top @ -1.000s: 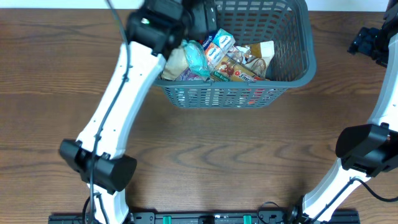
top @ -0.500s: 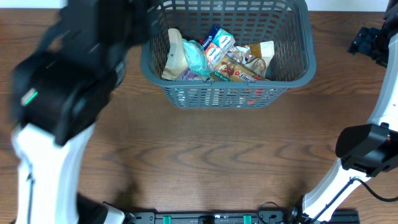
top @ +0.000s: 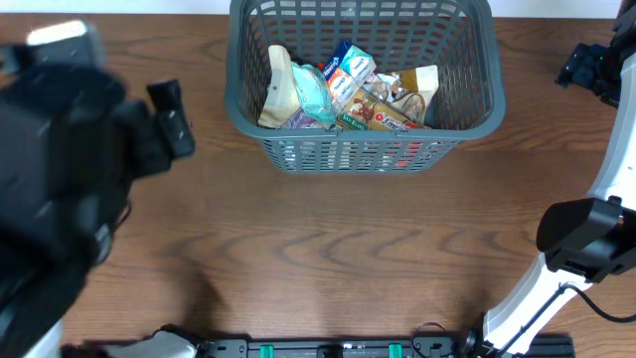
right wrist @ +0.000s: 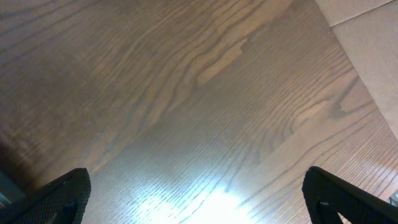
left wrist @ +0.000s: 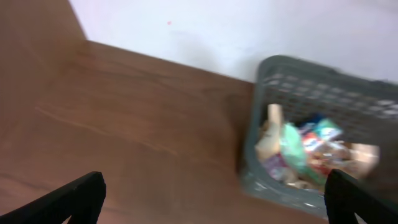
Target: Pack container
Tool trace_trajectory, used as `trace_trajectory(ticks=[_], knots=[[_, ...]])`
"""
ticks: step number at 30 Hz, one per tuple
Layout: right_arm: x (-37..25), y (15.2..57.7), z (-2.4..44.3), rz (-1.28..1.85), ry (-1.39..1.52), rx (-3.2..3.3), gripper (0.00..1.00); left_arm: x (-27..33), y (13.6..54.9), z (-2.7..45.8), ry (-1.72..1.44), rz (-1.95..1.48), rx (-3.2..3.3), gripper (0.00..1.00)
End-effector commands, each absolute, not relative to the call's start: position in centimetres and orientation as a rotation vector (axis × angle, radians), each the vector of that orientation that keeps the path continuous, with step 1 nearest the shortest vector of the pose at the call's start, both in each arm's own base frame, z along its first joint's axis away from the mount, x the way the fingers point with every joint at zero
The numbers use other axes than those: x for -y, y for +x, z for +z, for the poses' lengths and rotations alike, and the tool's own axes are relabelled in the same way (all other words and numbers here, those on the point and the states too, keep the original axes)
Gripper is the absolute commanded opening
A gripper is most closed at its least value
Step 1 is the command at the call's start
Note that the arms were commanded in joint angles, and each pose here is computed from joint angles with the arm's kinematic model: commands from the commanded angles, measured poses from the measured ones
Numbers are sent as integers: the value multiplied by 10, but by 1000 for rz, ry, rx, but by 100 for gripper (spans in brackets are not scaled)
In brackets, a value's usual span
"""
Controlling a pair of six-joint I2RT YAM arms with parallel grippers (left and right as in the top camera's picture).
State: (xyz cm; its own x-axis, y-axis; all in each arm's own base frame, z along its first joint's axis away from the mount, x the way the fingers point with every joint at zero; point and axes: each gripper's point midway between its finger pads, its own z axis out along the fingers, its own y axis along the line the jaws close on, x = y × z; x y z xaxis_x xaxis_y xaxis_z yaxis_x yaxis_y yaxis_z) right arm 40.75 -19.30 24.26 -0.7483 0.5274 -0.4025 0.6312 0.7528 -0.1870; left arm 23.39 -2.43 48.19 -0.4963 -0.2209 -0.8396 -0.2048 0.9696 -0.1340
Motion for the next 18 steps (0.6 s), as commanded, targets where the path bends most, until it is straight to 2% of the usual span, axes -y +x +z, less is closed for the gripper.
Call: trace_trajectory(ticks=[1, 6, 10, 18], knots=[[199, 406, 240, -464, 926, -2619, 99, 12, 173, 490, -286, -173, -2072, 99], [199, 406, 240, -464, 926, -2619, 99, -5, 111, 502, -263, -320, -1952, 99], [199, 406, 240, -464, 926, -2619, 99, -3, 82, 504, -221, -439, -1906, 99], [199, 406, 240, -464, 926, -2619, 99, -3, 61, 506, -186, -510, -1868, 99]])
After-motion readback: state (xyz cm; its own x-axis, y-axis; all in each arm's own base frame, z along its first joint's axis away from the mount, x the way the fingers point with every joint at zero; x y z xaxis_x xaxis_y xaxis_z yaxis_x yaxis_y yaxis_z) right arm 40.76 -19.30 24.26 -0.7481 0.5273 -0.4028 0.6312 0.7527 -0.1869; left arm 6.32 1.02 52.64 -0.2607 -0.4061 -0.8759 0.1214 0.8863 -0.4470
